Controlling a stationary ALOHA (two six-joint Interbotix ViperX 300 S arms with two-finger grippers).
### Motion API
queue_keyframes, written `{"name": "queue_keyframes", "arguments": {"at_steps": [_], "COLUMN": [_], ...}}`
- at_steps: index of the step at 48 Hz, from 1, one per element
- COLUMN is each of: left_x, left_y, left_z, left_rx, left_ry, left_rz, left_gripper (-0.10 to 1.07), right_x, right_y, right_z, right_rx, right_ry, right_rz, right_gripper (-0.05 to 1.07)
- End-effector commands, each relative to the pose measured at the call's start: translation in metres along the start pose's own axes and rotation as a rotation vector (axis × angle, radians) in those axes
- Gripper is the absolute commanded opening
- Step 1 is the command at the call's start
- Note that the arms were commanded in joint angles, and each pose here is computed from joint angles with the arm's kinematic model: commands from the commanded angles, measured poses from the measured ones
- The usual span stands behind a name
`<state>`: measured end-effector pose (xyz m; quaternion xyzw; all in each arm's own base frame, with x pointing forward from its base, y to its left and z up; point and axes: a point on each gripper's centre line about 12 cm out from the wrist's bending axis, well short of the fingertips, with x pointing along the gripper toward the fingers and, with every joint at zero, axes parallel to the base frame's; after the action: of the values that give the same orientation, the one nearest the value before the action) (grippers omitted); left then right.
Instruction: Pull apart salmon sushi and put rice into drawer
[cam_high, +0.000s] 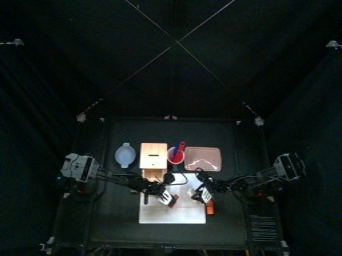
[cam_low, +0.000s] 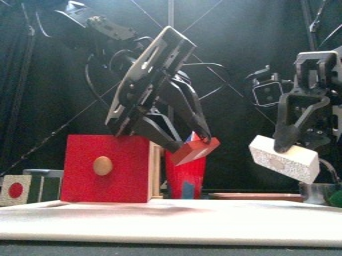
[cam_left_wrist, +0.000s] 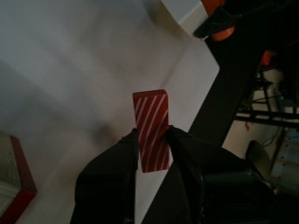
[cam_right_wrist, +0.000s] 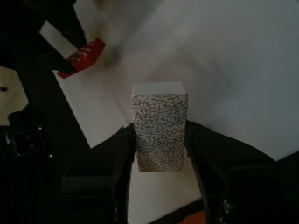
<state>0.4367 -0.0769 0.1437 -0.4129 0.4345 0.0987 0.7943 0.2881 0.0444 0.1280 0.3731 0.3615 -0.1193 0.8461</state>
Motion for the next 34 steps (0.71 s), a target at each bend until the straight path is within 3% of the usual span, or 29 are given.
{"name": "queue_keyframes", "arguments": {"at_steps": [1, 23, 34], "left_x": [-0.009, -0.019, -0.022], "left_y": [-0.014, -0.009, -0.009], "left_z": [0.009, 0.004, 0.010], "left_rx": [0.019, -0.008, 0.032], "left_ry": [-0.011, 0.096, 0.060], "left_rz": [-0.024, 0.091, 0.153], "left_gripper": [0.58, 0.58, 0.59], "right_x": [-0.001, 0.003, 0.005], "right_y": [0.010, 0.005, 0.005], "right_z": [0.009, 0.006, 0.006], "right_rx": [-0.004, -0.011, -0.016], "right_ry": [-0.020, -0.017, -0.014], "right_rz": [0.027, 0.010, 0.005], "right_gripper": [0.71, 0.73, 0.94]}}
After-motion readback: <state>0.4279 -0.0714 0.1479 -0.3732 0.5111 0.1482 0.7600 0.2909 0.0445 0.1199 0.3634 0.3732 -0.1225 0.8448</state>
